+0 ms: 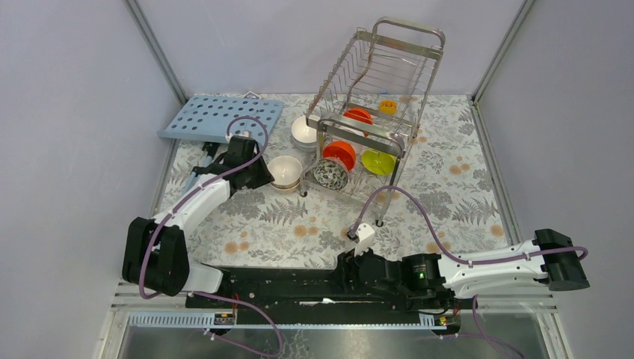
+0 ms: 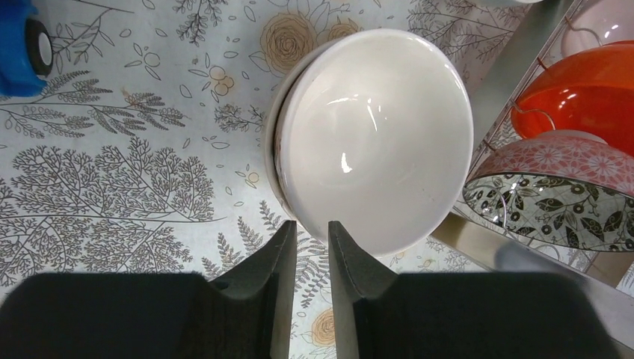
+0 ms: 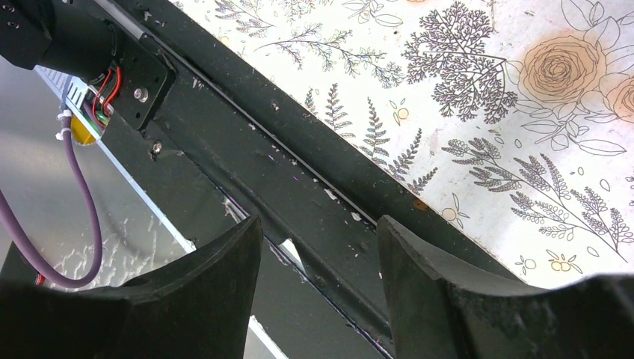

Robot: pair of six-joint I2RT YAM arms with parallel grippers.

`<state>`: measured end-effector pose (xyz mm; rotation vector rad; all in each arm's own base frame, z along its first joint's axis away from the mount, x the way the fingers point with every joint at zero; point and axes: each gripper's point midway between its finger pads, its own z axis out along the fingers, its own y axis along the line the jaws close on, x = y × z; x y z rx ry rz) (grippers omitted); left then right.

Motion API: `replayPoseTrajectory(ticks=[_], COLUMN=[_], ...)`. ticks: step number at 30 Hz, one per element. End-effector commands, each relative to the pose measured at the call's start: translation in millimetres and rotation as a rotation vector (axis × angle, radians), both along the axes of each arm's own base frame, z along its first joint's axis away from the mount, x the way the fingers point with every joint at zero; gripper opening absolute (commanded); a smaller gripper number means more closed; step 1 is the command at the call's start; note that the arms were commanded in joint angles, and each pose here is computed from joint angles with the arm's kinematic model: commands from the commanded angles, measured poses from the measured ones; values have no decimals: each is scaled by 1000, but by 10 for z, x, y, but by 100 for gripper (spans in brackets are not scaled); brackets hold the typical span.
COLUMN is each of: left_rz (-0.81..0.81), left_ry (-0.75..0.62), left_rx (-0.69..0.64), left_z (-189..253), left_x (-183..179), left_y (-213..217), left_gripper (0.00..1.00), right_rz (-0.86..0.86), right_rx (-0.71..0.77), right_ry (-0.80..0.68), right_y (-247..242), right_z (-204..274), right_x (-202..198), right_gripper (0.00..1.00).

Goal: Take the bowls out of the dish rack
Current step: Place the bowl with the bowl.

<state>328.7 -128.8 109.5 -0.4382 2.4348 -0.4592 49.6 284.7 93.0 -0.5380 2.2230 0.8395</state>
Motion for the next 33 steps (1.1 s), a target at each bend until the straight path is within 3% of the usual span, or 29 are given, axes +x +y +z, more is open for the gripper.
replayPoseTrajectory(ticks=[1,16,25,28,33], left_rz=[-11,-18,-28,-35,-55], left_ry=[-39,-9,-33,-73,-165], left_rx=[-35,-13,-27,-38,-50], left_z=[52,-111,42,285,722], left_x=[92,58,56,62,-48], left_y=[-67,-42,-63,-71,-41], left_gripper=[25,20,21,31,67], right_rz=[-36,-41,-41,-44,-56], right_rx=[23,20,20,16,-13], right_ry=[-7,-4,-4,-17,-75], right_y=[-2,-16,-17,-33,-148], right_z=[29,5,22,78,280], right_x=[37,37,37,57,145], right_gripper=[64,64,64,64,65])
